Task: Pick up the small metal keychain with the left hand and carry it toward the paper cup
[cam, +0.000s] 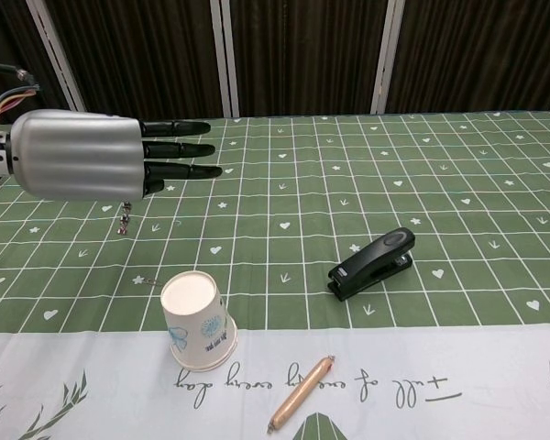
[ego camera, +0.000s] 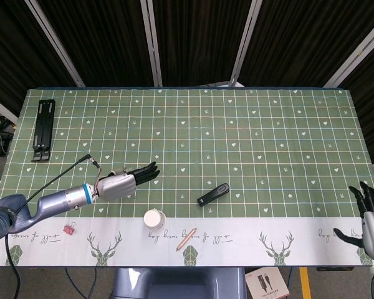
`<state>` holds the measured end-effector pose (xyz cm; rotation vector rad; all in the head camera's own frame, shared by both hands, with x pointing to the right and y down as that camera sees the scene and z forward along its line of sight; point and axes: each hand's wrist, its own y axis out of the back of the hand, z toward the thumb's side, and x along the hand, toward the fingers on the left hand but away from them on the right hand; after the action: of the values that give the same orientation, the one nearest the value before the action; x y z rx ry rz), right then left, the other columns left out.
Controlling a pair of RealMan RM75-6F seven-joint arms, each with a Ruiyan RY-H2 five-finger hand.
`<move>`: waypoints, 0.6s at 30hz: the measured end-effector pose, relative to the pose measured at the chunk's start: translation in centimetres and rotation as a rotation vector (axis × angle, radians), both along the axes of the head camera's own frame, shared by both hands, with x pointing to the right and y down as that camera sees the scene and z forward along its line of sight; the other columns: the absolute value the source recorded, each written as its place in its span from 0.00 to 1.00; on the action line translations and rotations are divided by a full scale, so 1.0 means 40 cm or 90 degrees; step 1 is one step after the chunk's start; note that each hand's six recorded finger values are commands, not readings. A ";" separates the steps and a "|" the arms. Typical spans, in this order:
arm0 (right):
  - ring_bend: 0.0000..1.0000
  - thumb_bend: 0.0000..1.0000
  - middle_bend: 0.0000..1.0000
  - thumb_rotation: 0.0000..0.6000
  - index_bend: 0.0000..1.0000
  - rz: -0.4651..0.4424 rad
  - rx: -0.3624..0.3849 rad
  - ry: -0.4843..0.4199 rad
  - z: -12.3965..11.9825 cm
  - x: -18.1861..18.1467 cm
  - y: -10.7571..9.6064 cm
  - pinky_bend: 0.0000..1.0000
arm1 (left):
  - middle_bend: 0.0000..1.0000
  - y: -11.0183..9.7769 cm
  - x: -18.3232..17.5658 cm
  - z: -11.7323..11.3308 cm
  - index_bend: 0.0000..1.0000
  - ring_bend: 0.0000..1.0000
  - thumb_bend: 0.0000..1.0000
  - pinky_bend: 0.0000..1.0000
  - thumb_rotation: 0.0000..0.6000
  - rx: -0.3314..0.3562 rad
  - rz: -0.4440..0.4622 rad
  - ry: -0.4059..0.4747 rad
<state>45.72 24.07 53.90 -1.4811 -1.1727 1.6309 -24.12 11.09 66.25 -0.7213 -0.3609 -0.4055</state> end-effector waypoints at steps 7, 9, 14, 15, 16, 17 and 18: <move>0.00 0.05 0.00 1.00 0.12 -0.002 0.004 -0.001 0.000 -0.005 -0.003 0.02 | 0.00 0.012 -0.004 0.015 0.67 0.00 0.45 0.00 1.00 0.019 0.012 -0.013; 0.00 0.05 0.00 1.00 0.12 -0.003 0.003 -0.002 0.003 -0.007 -0.004 0.02 | 0.00 0.022 -0.002 0.022 0.68 0.00 0.46 0.00 1.00 0.028 0.022 -0.018; 0.00 0.05 0.00 1.00 0.12 -0.006 0.004 -0.004 0.006 -0.010 -0.007 0.02 | 0.00 0.039 0.009 0.036 0.68 0.00 0.45 0.00 1.00 0.036 0.039 -0.030; 0.00 0.05 0.00 1.00 0.12 -0.006 0.004 -0.005 0.006 -0.010 -0.008 0.02 | 0.00 0.039 0.010 0.037 0.68 0.00 0.45 0.00 1.00 0.037 0.037 -0.031; 0.00 0.05 0.00 1.00 0.12 -0.005 0.004 -0.006 0.007 -0.010 -0.008 0.02 | 0.00 0.040 0.010 0.039 0.68 0.00 0.45 0.00 1.00 0.039 0.035 -0.032; 0.00 0.05 0.00 1.00 0.12 -0.005 0.005 -0.006 0.007 -0.010 -0.009 0.02 | 0.00 0.040 0.011 0.043 0.68 0.00 0.45 0.00 1.00 0.041 0.032 -0.035; 0.00 0.05 0.00 1.00 0.12 -0.006 0.005 -0.007 0.007 -0.010 -0.010 0.02 | 0.00 0.041 0.011 0.047 0.68 0.00 0.45 0.00 1.00 0.041 0.030 -0.038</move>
<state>45.32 23.68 54.18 -1.4901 -1.1759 1.6118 -23.69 12.75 68.15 -0.6378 -0.4190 -0.3924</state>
